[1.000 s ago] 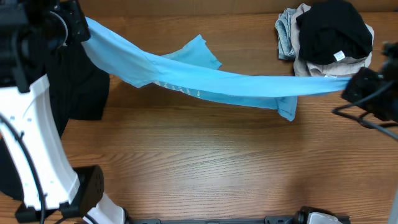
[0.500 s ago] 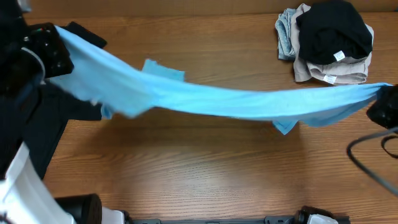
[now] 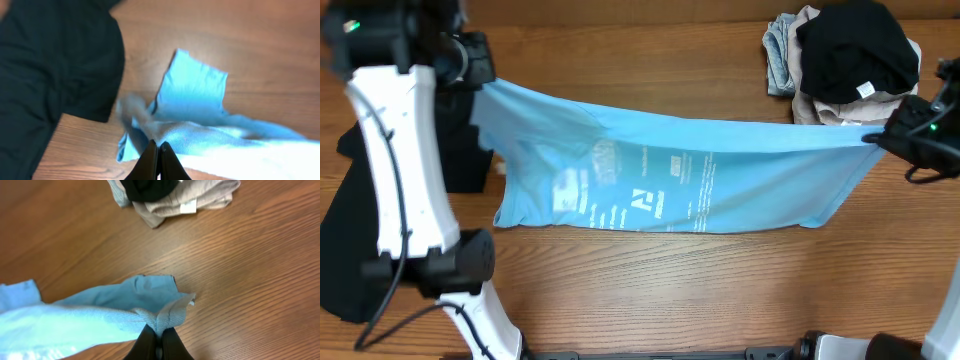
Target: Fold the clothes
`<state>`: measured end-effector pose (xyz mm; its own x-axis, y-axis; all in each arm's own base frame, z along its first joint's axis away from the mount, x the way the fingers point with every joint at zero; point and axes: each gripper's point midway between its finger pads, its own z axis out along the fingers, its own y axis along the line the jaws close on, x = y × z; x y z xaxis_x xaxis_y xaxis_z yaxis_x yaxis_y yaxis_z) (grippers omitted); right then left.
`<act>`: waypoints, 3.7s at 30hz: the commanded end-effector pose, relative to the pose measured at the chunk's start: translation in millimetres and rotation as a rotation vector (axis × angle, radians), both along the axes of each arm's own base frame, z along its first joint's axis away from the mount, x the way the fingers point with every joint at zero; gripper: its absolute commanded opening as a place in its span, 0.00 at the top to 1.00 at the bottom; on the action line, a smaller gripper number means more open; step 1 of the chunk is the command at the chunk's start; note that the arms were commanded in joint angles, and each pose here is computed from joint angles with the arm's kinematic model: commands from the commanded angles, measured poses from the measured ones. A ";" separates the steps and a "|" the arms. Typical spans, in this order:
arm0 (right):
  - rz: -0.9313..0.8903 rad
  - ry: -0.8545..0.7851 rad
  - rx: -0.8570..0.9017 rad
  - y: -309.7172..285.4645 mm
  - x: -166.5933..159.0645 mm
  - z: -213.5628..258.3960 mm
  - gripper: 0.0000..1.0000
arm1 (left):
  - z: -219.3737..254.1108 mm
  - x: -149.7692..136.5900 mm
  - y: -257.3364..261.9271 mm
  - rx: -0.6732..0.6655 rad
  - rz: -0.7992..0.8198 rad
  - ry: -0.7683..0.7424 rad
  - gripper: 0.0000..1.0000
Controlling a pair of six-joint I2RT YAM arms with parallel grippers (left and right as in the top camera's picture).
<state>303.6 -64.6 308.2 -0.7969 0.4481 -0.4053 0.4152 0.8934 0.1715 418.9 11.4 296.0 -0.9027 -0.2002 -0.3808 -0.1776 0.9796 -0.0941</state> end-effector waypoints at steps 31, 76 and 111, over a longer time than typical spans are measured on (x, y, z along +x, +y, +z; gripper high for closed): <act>0.023 0.069 0.032 -7.2 39.0 -96.0 0.96 | -140.8 81.7 -65.0 -0.025 -0.184 0.181 0.13; 0.041 0.090 0.026 -6.7 34.2 -97.9 0.92 | -265.3 21.1 -79.9 0.047 0.146 0.525 0.40; 0.061 -0.024 0.033 -3.8 51.7 -74.7 0.96 | 13.4 79.1 -29.8 -0.003 0.085 -0.234 0.96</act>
